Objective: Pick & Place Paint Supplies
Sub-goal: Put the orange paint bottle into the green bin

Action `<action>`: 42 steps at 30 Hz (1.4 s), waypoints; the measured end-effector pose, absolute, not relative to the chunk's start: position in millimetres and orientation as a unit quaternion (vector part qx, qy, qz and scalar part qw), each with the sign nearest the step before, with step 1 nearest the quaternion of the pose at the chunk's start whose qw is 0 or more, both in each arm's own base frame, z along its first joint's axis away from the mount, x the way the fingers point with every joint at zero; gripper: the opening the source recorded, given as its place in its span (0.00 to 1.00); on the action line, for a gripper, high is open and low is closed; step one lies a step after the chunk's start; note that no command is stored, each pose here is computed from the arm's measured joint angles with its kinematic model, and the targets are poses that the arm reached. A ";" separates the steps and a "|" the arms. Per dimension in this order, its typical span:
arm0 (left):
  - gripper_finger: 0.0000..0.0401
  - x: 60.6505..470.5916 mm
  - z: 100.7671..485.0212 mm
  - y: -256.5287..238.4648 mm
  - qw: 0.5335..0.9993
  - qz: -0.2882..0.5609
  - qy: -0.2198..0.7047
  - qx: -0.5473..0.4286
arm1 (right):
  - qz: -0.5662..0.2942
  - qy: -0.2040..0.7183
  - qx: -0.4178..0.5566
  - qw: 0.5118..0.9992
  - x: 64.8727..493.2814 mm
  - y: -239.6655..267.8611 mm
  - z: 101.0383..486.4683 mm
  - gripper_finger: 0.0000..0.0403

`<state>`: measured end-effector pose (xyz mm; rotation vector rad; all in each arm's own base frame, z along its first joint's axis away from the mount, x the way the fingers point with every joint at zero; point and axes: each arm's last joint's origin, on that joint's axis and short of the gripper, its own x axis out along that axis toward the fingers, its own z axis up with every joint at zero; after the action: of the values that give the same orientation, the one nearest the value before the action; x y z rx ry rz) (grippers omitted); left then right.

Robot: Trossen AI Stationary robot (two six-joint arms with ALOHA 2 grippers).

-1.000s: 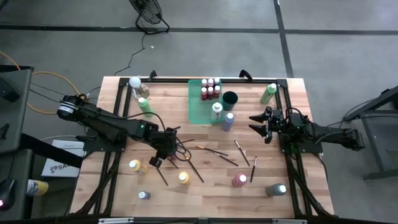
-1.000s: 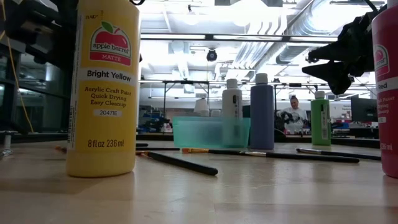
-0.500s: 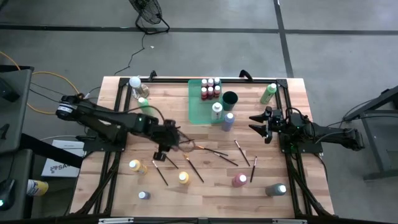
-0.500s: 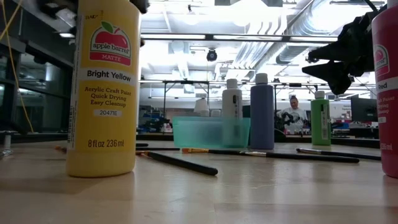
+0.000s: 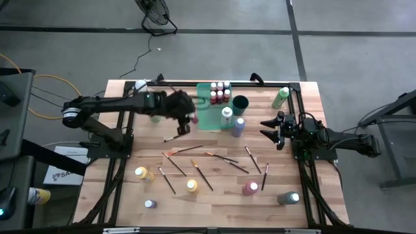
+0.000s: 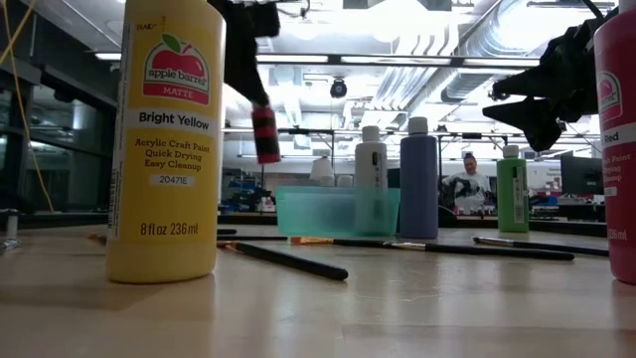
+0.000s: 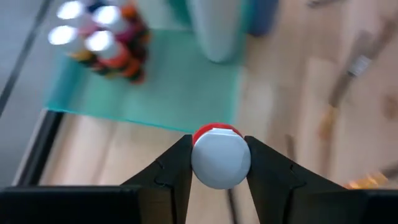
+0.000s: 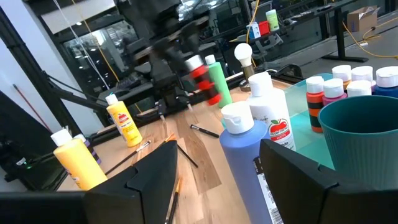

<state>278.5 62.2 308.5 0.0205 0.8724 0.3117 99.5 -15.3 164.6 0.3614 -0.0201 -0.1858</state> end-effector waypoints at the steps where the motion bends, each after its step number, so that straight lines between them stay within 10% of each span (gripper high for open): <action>1: 0.31 279.4 307.5 70.3 0.894 0.163 0.417 0.005 | -0.092 -0.010 0.179 0.979 99.5 -15.3 164.6 0.55; 42: 0.30 368.0 249.8 241.8 0.839 0.261 0.475 -0.043 | -0.092 -0.010 0.179 0.979 99.4 -15.3 164.6 0.55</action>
<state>368.0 241.8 249.8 -0.0912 1.0052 0.5523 99.4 -15.3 164.6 0.3614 -0.0204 -0.1855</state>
